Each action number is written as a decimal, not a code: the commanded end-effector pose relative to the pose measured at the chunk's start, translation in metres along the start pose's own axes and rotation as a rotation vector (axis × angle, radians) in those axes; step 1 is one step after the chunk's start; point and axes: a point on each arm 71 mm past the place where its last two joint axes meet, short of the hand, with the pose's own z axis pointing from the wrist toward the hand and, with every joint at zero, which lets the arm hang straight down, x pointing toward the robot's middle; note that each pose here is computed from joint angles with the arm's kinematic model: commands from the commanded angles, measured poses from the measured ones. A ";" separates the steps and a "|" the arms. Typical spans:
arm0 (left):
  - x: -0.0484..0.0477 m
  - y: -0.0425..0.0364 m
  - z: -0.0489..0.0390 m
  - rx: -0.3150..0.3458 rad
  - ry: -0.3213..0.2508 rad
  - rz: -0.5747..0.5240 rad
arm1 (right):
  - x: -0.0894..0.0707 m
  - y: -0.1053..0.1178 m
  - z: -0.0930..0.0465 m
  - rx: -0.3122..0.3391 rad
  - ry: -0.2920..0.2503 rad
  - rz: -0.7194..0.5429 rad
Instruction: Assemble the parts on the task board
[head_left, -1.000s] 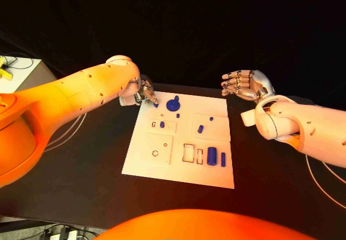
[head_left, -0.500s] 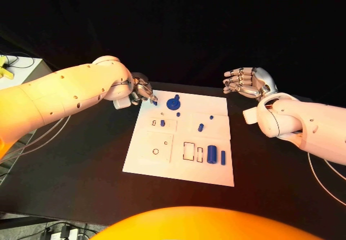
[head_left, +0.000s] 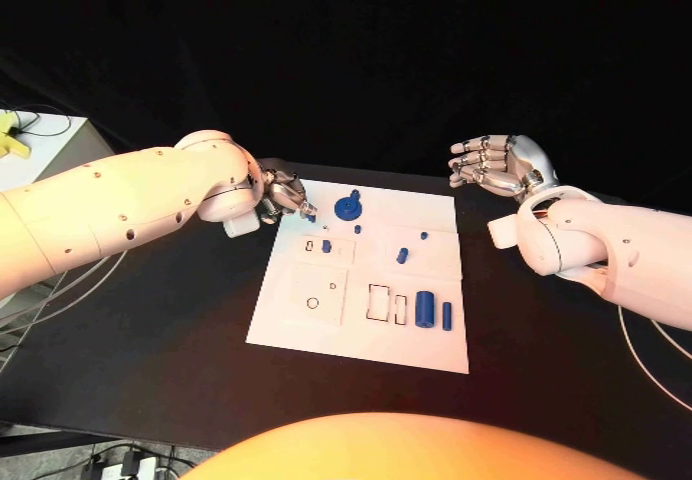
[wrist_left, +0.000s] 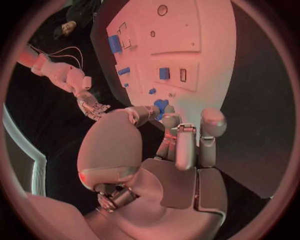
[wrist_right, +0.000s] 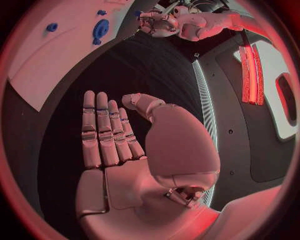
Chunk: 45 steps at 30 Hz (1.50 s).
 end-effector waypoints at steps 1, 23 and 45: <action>0.0037 -0.0010 -0.0017 -0.004 -0.025 0.002 | 0.001 0.001 0.000 -0.012 0.016 0.000; 0.0266 0.0056 0.0024 -0.026 -0.025 0.145 | 0.001 0.001 0.000 -0.012 0.015 0.000; 0.0367 0.0044 0.0056 -0.020 0.078 0.206 | 0.002 0.001 0.000 -0.012 0.019 0.002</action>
